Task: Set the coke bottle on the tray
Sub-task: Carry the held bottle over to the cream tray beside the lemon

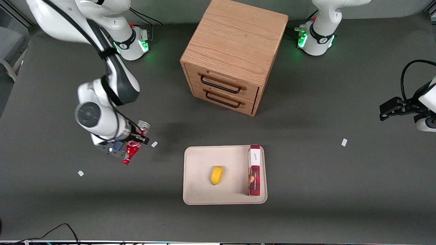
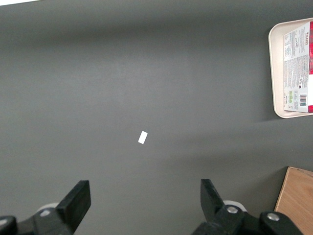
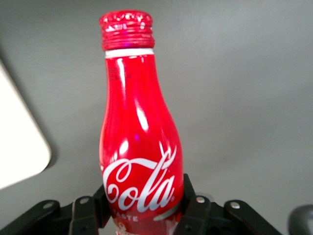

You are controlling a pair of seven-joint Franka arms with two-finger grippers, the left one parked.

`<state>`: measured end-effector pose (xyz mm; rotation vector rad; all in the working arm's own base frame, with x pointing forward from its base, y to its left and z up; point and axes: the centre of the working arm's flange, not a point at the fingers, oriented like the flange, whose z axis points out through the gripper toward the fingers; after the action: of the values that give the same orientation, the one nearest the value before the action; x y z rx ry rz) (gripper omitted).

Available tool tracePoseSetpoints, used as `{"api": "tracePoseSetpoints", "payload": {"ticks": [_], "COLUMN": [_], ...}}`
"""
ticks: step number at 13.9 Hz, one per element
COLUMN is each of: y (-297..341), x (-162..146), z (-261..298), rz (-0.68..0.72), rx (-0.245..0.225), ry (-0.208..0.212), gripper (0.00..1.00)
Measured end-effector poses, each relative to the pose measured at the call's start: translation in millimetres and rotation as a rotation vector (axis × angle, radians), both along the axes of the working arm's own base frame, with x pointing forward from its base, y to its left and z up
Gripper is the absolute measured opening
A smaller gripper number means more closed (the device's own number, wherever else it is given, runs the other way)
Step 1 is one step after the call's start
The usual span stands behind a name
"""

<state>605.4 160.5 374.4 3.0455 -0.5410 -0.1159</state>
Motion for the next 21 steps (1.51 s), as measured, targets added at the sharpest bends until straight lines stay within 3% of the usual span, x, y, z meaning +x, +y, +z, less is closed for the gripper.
{"api": "tracePoseSetpoints", "payload": {"ticks": [2, 4, 7, 10, 12, 16, 21], "y": [0, 10, 51, 114, 139, 162, 172], "x": [8, 17, 34, 68, 92, 107, 106], "z": [76, 132, 155, 89, 12, -111, -173], "rz": [0.082, 0.158, 0.236, 0.261, 0.210, 0.110, 0.057], "rx": [0.001, 0.021, 0.080, 0.190, 0.246, 0.304, 0.337], "ry": [-0.011, -0.065, -0.119, -0.083, -0.088, -0.081, -0.104], "gripper": [0.55, 0.55, 0.55, 0.55, 0.55, 0.55, 0.55]}}
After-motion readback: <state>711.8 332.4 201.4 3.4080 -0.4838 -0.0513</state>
